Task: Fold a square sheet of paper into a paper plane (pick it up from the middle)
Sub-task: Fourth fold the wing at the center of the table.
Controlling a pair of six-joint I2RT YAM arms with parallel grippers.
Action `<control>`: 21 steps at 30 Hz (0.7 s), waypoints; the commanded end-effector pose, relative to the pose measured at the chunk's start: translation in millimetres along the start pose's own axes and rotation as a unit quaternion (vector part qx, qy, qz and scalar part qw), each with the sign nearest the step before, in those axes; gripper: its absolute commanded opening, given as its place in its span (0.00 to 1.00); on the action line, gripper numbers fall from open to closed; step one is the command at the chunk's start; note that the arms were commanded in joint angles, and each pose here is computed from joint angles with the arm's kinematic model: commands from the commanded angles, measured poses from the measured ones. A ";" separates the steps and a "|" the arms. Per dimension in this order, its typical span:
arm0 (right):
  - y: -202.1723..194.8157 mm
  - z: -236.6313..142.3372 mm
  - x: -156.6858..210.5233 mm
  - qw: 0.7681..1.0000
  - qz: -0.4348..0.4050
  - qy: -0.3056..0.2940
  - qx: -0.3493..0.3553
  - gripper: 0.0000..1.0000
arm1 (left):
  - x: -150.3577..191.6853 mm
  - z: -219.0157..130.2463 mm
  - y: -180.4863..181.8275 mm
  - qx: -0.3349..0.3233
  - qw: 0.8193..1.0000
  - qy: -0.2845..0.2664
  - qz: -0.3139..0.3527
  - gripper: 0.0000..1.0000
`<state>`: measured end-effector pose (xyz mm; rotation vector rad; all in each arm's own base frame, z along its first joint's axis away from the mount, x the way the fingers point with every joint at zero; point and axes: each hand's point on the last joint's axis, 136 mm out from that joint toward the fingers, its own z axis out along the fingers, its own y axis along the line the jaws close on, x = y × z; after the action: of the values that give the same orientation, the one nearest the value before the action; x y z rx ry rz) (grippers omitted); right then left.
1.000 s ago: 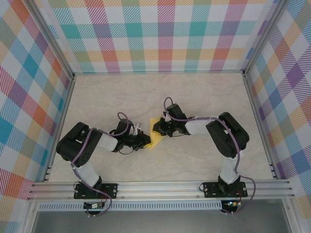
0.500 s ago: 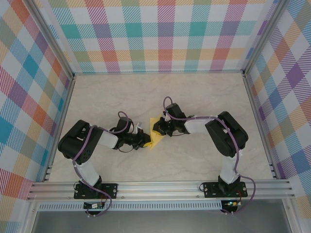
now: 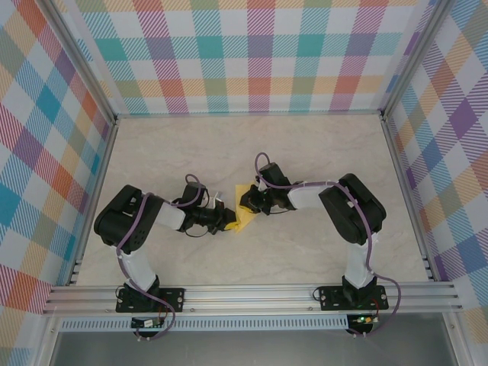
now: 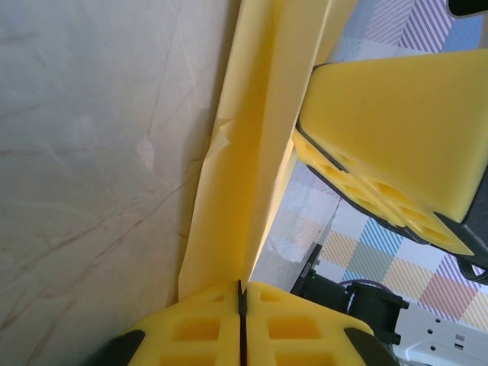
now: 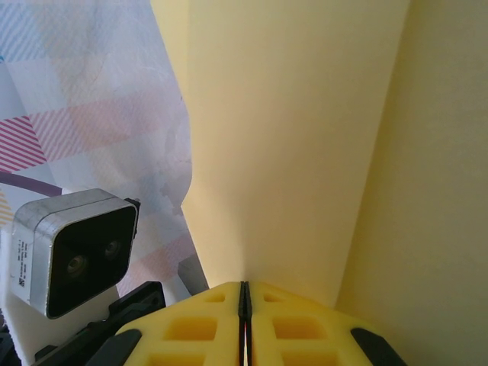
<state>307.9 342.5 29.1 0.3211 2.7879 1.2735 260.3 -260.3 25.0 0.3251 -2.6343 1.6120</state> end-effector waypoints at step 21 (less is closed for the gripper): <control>-32.9 14.6 1.3 0.999 0.023 0.014 0.047 0.10 | -2.8 -12.5 57.9 -0.137 0.989 -0.048 -0.040 0.21</control>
<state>308.6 342.7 18.9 0.3327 2.8153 1.2525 260.7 -258.6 27.2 0.2867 -2.6994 1.5631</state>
